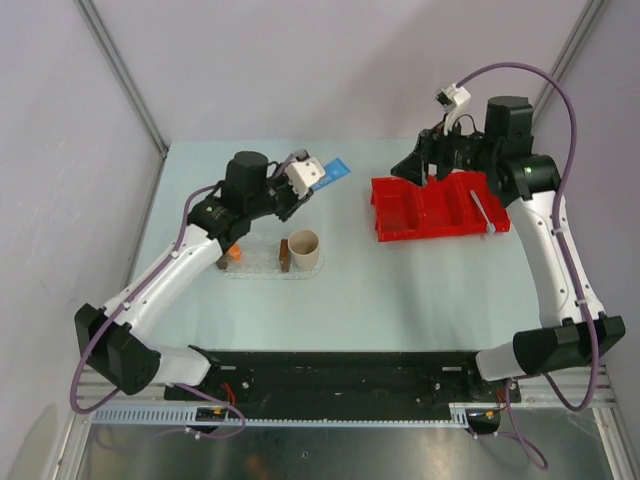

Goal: Prepare toiletry sets of a toothbrush and toothpaste on the tray

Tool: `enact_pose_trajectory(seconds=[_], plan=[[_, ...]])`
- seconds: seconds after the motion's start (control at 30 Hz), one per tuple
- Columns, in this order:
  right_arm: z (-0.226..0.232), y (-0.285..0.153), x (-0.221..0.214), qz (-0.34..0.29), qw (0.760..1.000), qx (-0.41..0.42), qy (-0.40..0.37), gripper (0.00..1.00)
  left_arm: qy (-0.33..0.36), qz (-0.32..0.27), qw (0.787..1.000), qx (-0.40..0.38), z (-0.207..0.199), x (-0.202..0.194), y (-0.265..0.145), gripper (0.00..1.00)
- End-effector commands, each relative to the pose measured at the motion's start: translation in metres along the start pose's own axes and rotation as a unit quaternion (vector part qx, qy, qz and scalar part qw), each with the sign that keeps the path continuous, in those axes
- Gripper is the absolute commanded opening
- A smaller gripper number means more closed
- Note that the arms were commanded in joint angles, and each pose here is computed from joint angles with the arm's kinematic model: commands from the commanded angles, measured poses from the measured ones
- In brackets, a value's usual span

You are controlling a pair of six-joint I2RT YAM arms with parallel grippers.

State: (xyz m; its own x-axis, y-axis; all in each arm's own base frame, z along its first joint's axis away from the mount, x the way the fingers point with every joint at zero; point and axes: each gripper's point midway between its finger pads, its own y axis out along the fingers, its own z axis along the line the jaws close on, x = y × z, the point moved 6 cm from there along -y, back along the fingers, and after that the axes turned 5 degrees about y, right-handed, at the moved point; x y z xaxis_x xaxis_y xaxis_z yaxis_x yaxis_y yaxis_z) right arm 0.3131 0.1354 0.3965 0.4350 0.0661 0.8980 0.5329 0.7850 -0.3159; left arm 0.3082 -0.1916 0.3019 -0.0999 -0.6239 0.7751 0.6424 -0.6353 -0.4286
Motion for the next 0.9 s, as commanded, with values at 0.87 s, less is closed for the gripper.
enact_pose_trajectory(seconds=[0.87], plan=[[0.107,0.05,0.038,-0.138,0.972,0.185,-0.053,0.78,-0.3,-0.311,0.892,-0.133,-0.011,0.112,-0.05,0.0]])
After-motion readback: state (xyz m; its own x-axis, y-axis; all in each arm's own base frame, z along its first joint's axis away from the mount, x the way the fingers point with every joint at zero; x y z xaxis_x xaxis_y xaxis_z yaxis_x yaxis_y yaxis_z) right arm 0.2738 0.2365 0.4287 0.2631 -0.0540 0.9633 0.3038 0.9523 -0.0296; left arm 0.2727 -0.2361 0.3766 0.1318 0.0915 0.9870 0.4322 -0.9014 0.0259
